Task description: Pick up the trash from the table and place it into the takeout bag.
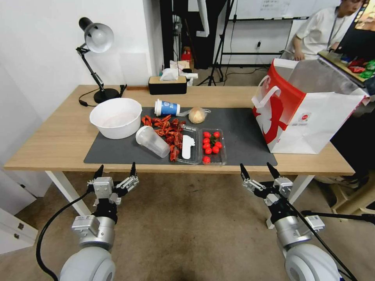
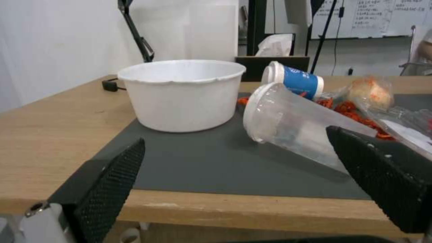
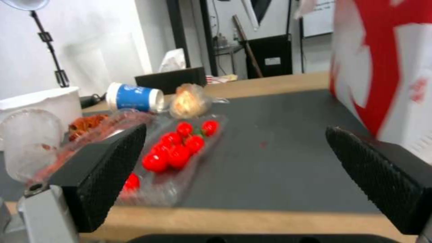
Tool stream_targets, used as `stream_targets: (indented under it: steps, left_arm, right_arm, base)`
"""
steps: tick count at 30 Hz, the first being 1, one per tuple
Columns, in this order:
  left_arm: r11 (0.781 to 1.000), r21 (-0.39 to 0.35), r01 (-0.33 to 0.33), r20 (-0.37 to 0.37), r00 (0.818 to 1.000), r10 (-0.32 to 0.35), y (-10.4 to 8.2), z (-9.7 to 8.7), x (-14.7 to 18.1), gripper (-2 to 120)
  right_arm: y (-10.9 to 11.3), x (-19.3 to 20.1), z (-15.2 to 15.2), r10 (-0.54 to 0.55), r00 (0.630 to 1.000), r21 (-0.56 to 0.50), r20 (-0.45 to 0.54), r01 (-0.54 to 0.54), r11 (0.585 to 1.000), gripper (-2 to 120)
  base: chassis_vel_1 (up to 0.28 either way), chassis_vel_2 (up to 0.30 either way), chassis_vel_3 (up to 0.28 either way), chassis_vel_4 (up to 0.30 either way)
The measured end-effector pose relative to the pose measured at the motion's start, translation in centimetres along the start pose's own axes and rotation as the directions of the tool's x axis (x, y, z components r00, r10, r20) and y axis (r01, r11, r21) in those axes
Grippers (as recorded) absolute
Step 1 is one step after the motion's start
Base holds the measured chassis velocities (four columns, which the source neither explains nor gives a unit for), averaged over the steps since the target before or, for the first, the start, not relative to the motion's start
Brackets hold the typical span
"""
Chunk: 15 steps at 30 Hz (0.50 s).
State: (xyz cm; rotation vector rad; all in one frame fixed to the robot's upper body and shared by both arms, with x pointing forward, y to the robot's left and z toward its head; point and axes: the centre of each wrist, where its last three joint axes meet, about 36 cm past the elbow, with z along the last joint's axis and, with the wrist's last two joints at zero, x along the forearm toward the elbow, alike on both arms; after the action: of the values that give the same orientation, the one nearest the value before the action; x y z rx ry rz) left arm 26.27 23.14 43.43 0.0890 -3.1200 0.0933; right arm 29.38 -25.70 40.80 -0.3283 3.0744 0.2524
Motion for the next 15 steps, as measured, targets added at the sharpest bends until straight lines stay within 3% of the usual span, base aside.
stream_targets:
  steps: [6,15]
  left_arm:
    - [1.0,0.0,0.003,0.0,1.0,-0.003,0.0,0.0,0.0,100]
    - [1.0,0.001,0.008,0.0,1.0,-0.008,-0.1,0.0,0.1,100]
  right_arm:
    - [1.3,-3.8,-2.0,-0.028,1.0,-0.008,-0.006,0.028,1.0,100]
    - [1.2,-9.0,-5.3,-0.077,0.997,0.034,-0.005,0.077,0.996,100]
  base:
    - [0.0,0.0,0.0,0.0]
    - [0.0,0.0,0.0,0.0]
